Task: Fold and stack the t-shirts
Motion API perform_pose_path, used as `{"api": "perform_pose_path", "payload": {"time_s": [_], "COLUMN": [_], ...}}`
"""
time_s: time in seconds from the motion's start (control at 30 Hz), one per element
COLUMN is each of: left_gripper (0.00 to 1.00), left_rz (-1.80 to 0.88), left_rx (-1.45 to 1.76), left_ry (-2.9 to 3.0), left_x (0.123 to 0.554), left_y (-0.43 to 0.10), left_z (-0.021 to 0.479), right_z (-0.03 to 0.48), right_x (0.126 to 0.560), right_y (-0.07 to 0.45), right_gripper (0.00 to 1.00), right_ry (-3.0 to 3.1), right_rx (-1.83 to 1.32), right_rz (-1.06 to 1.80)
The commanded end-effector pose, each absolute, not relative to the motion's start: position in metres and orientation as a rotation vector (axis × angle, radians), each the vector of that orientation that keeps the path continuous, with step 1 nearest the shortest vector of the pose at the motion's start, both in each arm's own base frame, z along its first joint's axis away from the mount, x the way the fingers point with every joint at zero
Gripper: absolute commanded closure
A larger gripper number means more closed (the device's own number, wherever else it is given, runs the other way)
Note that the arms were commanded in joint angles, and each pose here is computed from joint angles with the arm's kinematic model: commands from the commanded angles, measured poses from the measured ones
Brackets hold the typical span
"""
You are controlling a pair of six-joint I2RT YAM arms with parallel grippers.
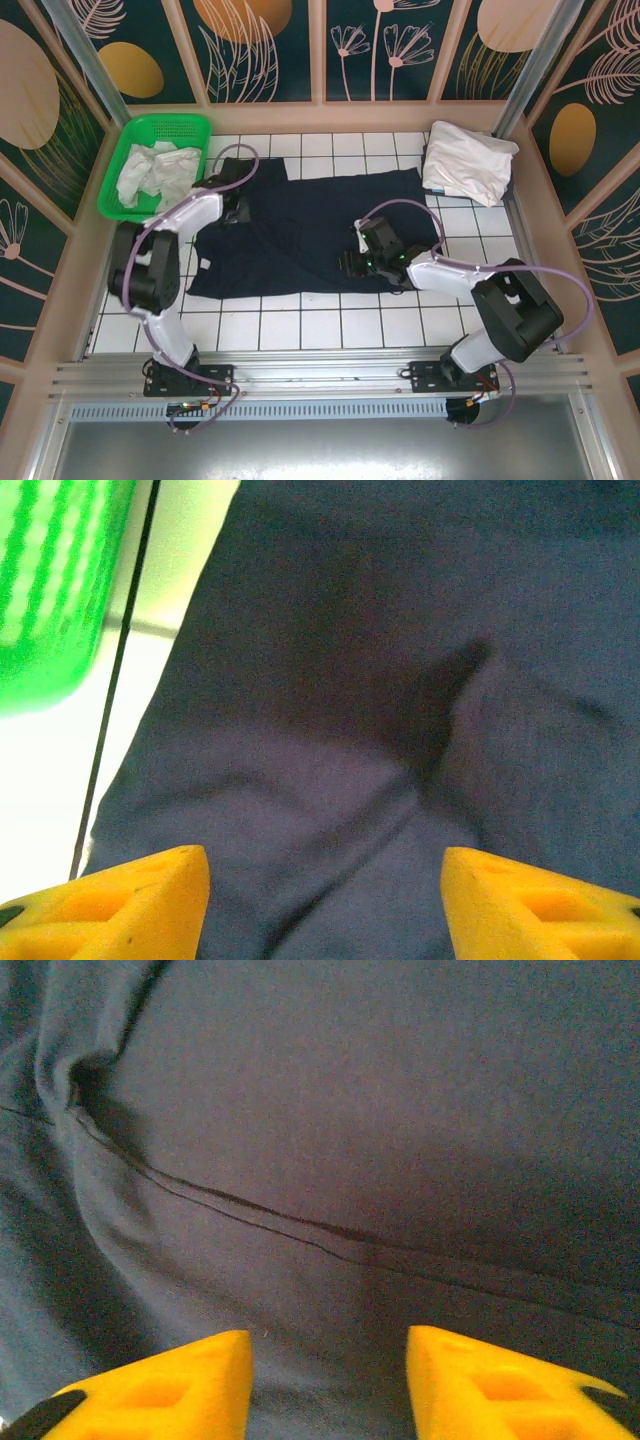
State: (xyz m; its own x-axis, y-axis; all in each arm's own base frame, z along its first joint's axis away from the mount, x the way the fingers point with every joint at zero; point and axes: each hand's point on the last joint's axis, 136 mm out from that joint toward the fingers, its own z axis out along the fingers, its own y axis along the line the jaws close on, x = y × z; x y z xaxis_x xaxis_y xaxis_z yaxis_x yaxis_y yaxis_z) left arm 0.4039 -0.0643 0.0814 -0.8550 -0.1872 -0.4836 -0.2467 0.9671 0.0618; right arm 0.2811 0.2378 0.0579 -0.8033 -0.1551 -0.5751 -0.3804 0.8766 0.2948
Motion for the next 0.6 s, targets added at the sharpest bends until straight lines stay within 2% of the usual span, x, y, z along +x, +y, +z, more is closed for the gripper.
{"api": "perform_pose_path", "payload": {"time_s": [0.0,0.1,0.2,0.43,0.57], "left_gripper": [0.37,0.37,0.39,0.40,0.42], "left_rz": [-0.094,-0.237,-0.260,0.118,0.228], "left_rx": [-0.387,-0.436,-0.498,-0.646,-0.687], "left_ry": [2.563,2.613,2.681,2.812,2.842], "left_x": [0.369,0.326,0.292,0.247,0.236], "left_y": [-0.082,-0.092,-0.089,-0.040,-0.025], "left_z": [0.102,0.073,0.038,-0.010,-0.023], "right_z": [0.056,0.040,0.027,0.009,0.001], "right_x": [0.277,0.269,0.267,0.282,0.287], "right_y": [0.220,0.197,0.173,0.120,0.097], "right_gripper": [0.51,0.49,0.49,0.52,0.54], "right_ry": [2.536,2.603,2.654,2.691,2.706], "right_rx": [-0.252,-0.095,0.076,0.390,0.506], "right_rz": [0.498,0.456,0.458,0.438,0.405]}}
